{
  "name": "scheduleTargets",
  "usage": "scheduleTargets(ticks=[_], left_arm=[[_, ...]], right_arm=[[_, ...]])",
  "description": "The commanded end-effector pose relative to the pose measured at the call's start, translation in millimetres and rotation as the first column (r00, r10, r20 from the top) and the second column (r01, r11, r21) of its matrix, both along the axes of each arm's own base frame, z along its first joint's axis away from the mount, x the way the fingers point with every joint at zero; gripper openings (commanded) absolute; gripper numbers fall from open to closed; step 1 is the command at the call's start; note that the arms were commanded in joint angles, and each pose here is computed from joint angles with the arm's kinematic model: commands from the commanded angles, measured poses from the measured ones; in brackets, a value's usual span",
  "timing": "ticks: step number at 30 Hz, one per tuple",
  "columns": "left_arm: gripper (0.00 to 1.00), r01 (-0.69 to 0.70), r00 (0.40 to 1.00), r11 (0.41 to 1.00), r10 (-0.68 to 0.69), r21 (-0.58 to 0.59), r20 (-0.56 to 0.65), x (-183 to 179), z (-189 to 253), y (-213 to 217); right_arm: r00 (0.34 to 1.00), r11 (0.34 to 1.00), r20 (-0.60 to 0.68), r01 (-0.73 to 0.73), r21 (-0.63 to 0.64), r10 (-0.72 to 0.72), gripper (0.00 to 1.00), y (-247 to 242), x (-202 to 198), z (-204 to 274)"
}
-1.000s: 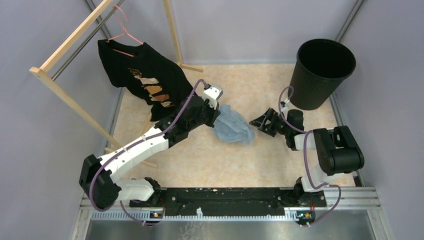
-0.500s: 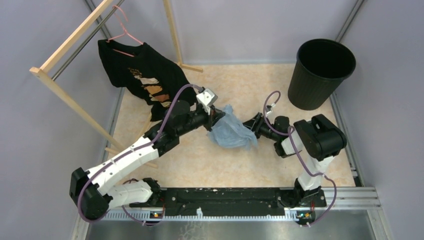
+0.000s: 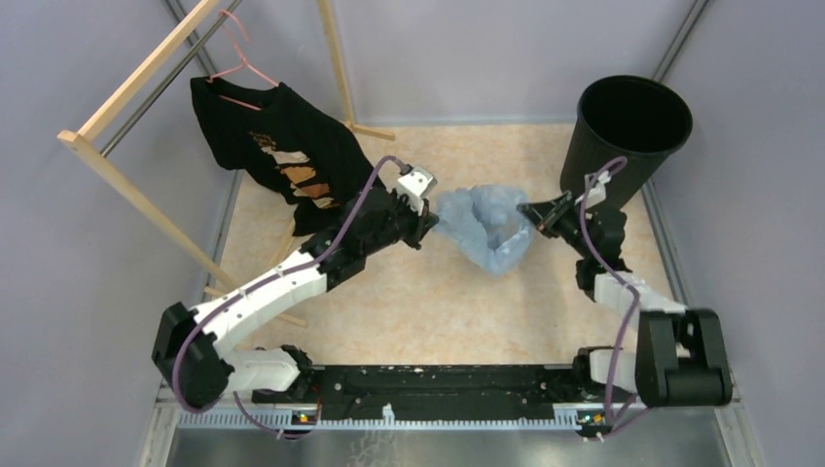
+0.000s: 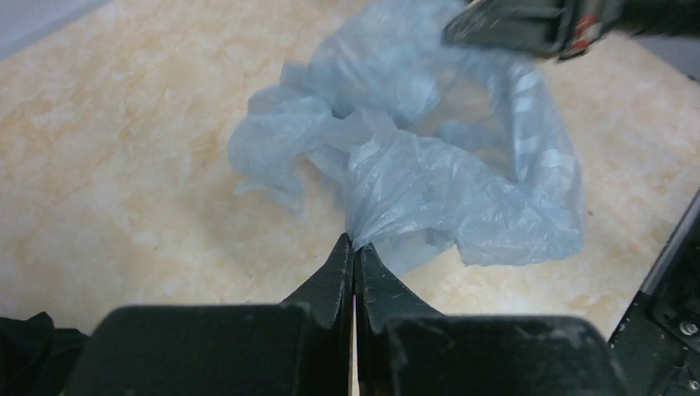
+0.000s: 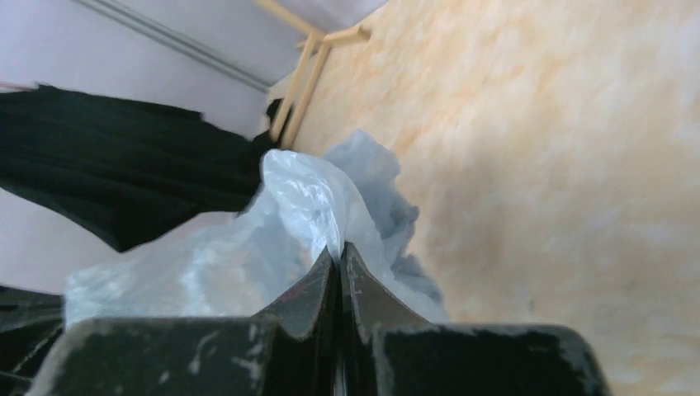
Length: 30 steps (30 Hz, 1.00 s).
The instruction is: Put the trash bags into the trash bin
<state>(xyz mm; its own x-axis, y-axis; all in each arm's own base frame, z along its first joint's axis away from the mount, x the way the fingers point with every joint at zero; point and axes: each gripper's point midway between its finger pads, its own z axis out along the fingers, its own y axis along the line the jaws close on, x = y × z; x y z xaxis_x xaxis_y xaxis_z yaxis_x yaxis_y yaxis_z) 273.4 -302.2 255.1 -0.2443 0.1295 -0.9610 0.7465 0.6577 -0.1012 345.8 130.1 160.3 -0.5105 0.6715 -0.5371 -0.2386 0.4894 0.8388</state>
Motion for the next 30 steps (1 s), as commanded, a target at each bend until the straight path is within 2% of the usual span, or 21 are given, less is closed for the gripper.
scheduleTargets(ticks=[1, 4, 8, 11, 14, 18, 21, 23, 26, 30], left_arm=[[0.00, -0.079, 0.991, 0.994, 0.086, 0.076, -0.099, 17.6, -23.3, -3.3], [0.00, -0.128, 0.965, 0.983, 0.155, 0.134, -0.210, 25.6, -54.8, -6.9], [0.00, -0.052, 0.918, 0.982, 0.119, 0.182, -0.379, 20.9, -99.4, -24.9], [0.00, -0.054, 0.858, 0.977, 0.151, 0.206, -0.492, 25.6, -128.0, -22.8], [0.00, -0.058, 0.798, 0.978, 0.167, 0.201, -0.579, 35.0, -143.9, -13.4], [0.00, -0.044, 0.760, 0.987, 0.134, 0.155, -0.636, 43.5, -147.6, -6.2], [0.00, -0.023, 0.743, 0.992, 0.103, 0.128, -0.662, 43.0, -151.1, -7.5], [0.00, -0.003, 0.733, 0.993, 0.080, 0.115, -0.675, 40.9, -152.0, -10.6], [0.00, 0.011, 0.727, 0.994, 0.065, 0.106, -0.683, 39.4, -152.9, -12.7], [0.00, 0.001, 0.739, 0.992, 0.082, 0.123, -0.669, 41.9, -152.5, -9.4]], right_arm=[[0.985, 0.888, 0.086, 0.172, -0.427, -0.149, 0.00, -39.9, -1.1, 19.7], [0.970, 0.809, 0.181, 0.237, -0.538, -0.163, 0.00, -43.9, -9.5, 45.0], [0.982, 0.765, 0.184, 0.153, -0.626, -0.045, 0.00, -6.2, -22.6, 38.9], [0.990, 0.730, 0.138, 0.063, -0.680, 0.043, 0.13, 29.8, -36.7, 18.6], [0.984, 0.790, 0.039, -0.116, -0.602, 0.175, 0.22, 67.9, -63.1, -12.3], [0.943, 0.859, -0.028, -0.315, -0.404, 0.333, 0.37, 101.8, -99.6, -26.4], [0.895, 0.861, -0.007, -0.430, -0.270, 0.445, 0.55, 120.4, -121.3, -10.5], [0.863, 0.844, 0.019, -0.490, -0.217, 0.506, 0.61, 130.2, -129.1, 7.2], [0.864, 0.845, 0.018, -0.487, -0.221, 0.503, 0.66, 131.4, -126.1, 26.8], [0.923, 0.871, 0.026, -0.353, -0.343, 0.385, 0.76, 110.1, -109.3, 43.4]])
